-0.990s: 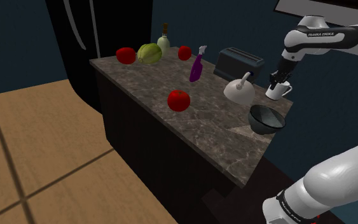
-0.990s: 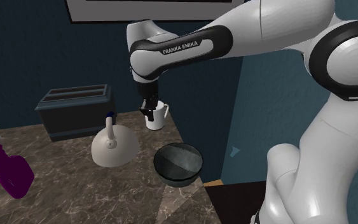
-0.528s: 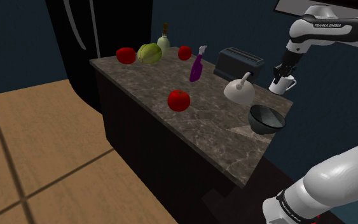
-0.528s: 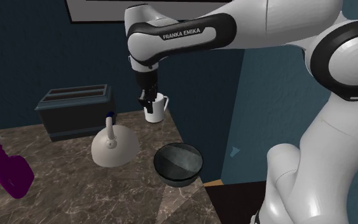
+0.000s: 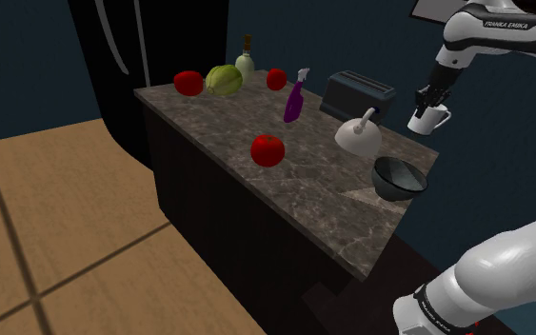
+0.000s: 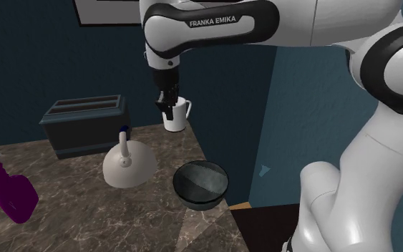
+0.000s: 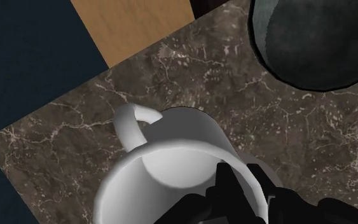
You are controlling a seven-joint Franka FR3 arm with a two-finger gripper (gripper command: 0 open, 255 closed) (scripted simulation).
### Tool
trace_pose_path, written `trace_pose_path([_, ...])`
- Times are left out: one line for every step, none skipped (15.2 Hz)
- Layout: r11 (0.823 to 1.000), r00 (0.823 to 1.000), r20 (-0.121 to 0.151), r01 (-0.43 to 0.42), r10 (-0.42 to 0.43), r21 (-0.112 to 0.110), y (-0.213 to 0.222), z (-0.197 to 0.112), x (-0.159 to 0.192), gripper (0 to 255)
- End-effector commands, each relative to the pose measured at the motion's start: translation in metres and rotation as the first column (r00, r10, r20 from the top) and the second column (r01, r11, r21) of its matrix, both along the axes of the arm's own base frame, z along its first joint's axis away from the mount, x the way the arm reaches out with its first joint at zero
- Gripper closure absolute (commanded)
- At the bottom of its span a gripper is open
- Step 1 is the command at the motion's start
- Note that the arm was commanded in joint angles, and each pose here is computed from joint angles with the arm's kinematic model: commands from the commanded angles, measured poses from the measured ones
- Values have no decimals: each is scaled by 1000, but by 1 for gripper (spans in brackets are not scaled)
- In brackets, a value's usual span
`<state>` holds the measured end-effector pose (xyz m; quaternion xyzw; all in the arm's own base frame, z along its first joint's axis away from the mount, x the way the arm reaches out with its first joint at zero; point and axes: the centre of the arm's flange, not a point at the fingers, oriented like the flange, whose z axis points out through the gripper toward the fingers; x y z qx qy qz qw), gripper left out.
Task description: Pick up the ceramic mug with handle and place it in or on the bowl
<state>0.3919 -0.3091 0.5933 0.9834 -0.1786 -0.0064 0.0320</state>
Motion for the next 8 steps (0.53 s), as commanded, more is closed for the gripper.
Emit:
trace_pose_path([1000, 1000, 0, 0, 0, 0, 21, 2, -11, 255])
trace_pose_path([1000, 1000, 0, 0, 0, 0, 33, 3, -17, 255])
trace_pose_path([1000, 1000, 0, 0, 0, 0, 45, 5, -22, 255])
trace_pose_path([1000, 1000, 0, 0, 0, 0, 57, 6, -28, 255])
trace_pose_path([1000, 1000, 0, 0, 0, 0, 69, 7, -33, 255])
trace_pose_path([1000, 1000, 0, 0, 0, 0, 81, 9, -39, 255])
trace_pose_path([1000, 1000, 0, 0, 0, 0, 93, 10, -44, 255])
trace_pose_path([1000, 1000, 0, 0, 0, 0, 105, 12, -50, 255])
